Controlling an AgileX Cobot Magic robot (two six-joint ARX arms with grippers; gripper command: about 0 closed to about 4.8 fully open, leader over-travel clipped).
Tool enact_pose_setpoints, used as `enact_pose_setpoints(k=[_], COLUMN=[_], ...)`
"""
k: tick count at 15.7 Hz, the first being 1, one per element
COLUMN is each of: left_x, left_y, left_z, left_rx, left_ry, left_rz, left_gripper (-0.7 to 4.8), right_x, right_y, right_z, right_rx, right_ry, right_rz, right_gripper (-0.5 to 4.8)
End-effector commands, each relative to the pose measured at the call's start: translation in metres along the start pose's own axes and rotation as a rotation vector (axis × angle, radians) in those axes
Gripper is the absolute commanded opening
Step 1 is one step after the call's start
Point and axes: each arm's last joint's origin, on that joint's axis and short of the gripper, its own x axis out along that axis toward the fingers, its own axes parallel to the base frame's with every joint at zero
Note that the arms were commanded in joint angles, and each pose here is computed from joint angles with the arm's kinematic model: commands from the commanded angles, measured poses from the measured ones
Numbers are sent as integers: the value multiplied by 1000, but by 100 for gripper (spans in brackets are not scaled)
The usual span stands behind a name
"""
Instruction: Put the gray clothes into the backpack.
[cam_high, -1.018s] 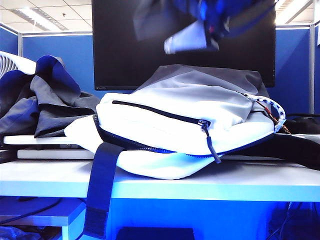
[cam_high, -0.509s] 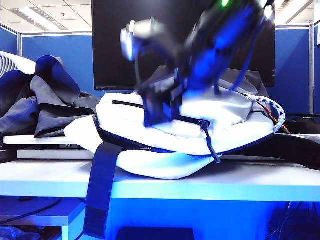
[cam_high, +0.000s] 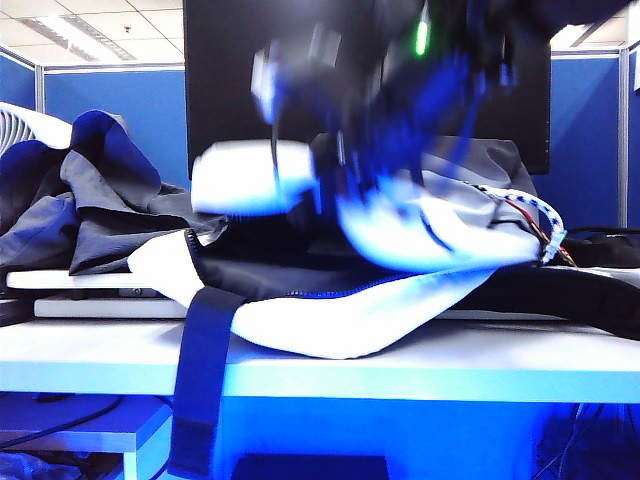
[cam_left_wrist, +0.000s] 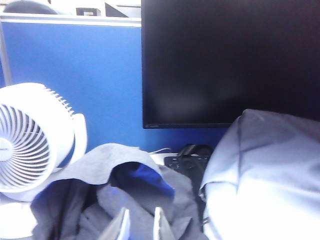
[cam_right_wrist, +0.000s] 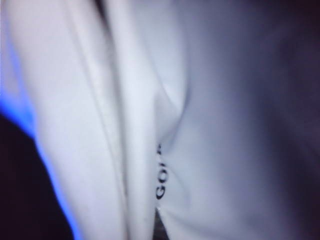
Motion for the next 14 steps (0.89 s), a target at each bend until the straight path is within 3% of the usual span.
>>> enact_pose_setpoints(k=[1, 4, 6, 8, 9, 12, 14], left_x=[8, 28, 38, 52, 62, 88, 95], left_y=[2, 4, 5, 7, 9, 12, 13], left_z=[-6, -25, -34, -42, -50, -81, -99], left_rx=[43, 36, 35, 51, 71, 67, 32], left_ry=[34, 120, 153, 133, 127, 154, 209], left_rz=[52, 48, 55, 101, 153, 191, 192], left_gripper=[80, 80, 81, 92, 149, 463, 479], right_x=[-17, -17, -26, -29, -27, -21, -20], right_y=[-47, -110, -139, -146, -142, -133, -131], right_z=[51, 87, 111, 122, 120, 109, 105], right_rx=[325, 633, 668, 653, 641, 634, 633], right_ry=[-282, -492, -573, -540, -505, -352, -311], right_rz=[-103, -36, -34, 16, 71, 131, 138], right_gripper=[-1, -1, -1, -1, -1, -1, -1])
